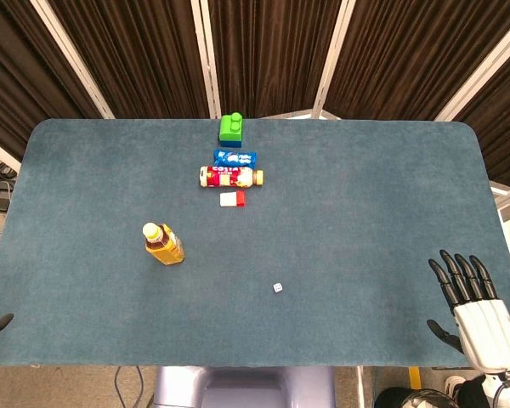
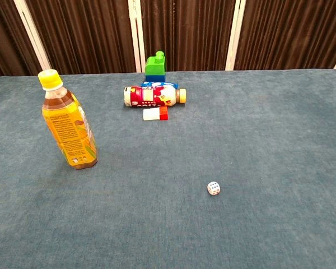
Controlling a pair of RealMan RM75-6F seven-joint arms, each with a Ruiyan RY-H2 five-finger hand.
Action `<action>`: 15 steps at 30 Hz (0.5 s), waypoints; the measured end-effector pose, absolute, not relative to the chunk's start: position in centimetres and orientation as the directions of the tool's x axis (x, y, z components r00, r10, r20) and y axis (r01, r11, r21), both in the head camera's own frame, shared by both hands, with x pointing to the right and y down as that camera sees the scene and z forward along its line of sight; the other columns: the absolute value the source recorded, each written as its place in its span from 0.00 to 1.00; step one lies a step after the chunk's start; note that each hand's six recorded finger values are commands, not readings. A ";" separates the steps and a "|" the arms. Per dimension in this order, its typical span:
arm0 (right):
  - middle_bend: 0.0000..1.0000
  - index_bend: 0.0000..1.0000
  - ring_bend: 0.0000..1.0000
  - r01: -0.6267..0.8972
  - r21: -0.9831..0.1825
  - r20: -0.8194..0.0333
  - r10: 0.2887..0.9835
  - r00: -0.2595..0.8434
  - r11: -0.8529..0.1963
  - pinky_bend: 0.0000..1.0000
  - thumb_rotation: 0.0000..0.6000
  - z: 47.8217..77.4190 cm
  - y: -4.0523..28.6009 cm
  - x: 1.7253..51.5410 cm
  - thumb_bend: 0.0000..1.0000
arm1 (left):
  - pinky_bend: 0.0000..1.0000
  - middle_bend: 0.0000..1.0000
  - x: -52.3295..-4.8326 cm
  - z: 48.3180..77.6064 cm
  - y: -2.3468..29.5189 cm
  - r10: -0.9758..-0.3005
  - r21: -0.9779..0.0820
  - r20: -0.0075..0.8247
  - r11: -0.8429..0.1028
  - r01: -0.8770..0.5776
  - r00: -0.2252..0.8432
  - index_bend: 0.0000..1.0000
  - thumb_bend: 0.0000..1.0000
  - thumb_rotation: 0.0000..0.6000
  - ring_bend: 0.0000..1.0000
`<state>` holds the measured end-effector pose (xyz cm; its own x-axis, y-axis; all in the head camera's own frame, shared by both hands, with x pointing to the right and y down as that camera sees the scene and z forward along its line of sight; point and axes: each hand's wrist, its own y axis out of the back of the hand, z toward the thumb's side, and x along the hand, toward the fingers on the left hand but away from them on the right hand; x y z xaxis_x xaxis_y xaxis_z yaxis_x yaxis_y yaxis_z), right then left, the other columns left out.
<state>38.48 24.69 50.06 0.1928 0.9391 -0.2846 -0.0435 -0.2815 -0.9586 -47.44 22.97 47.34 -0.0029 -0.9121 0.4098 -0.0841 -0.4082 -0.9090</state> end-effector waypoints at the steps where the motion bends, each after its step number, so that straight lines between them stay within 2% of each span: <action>1: 0.00 0.00 0.00 -0.045 -0.958 -0.286 0.939 0.193 -0.282 0.00 1.00 50.1 24.7 38.4 0.00 | 0.00 0.00 -47.5 47.3 23.0 -0.912 -0.909 0.410 -0.409 -0.084 -0.003 0.00 0.00 1.00 0.00; 8: 0.00 0.00 0.00 -0.054 -0.952 -0.305 0.932 0.197 -0.300 0.00 1.00 50.7 24.8 38.3 0.00 | 0.00 0.00 -47.6 47.5 22.9 -0.909 -0.906 0.417 -0.415 -0.082 -0.005 0.00 0.00 1.00 0.00; 10: 0.07 0.00 0.01 -0.056 -0.948 -0.318 0.926 0.202 -0.313 0.00 1.00 51.0 24.9 38.2 0.01 | 0.00 0.00 -47.6 47.5 22.9 -0.908 -0.905 0.419 -0.417 -0.082 -0.007 0.00 0.00 1.00 0.00; 11: 0.17 0.00 0.07 -0.057 -0.944 -0.330 0.921 0.208 -0.326 0.01 1.00 51.3 25.0 38.1 0.05 | 0.00 0.00 -47.6 47.5 22.8 -0.908 -0.905 0.418 -0.417 -0.081 -0.007 0.00 0.00 1.00 0.00; 12: 0.30 0.00 0.18 -0.058 -0.940 -0.341 0.915 0.214 -0.337 0.10 1.00 51.6 25.0 37.9 0.14 | 0.00 0.00 -47.6 47.5 22.8 -0.909 -0.906 0.417 -0.416 -0.079 -0.007 0.00 0.00 1.00 0.00; 13: 0.39 0.00 0.26 -0.059 -0.935 -0.353 0.909 0.223 -0.349 0.20 1.00 51.9 25.0 37.7 0.22 | 0.00 0.00 -47.6 47.6 22.7 -0.909 -0.907 0.417 -0.415 -0.077 -0.008 0.00 0.00 1.00 0.00; 15: 0.53 0.00 0.45 -0.068 -0.923 -0.383 0.889 0.251 -0.379 0.59 1.00 52.7 24.9 37.1 0.47 | 0.00 0.00 -47.6 47.7 22.6 -0.908 -0.906 0.418 -0.416 -0.074 -0.012 0.00 0.00 1.00 0.00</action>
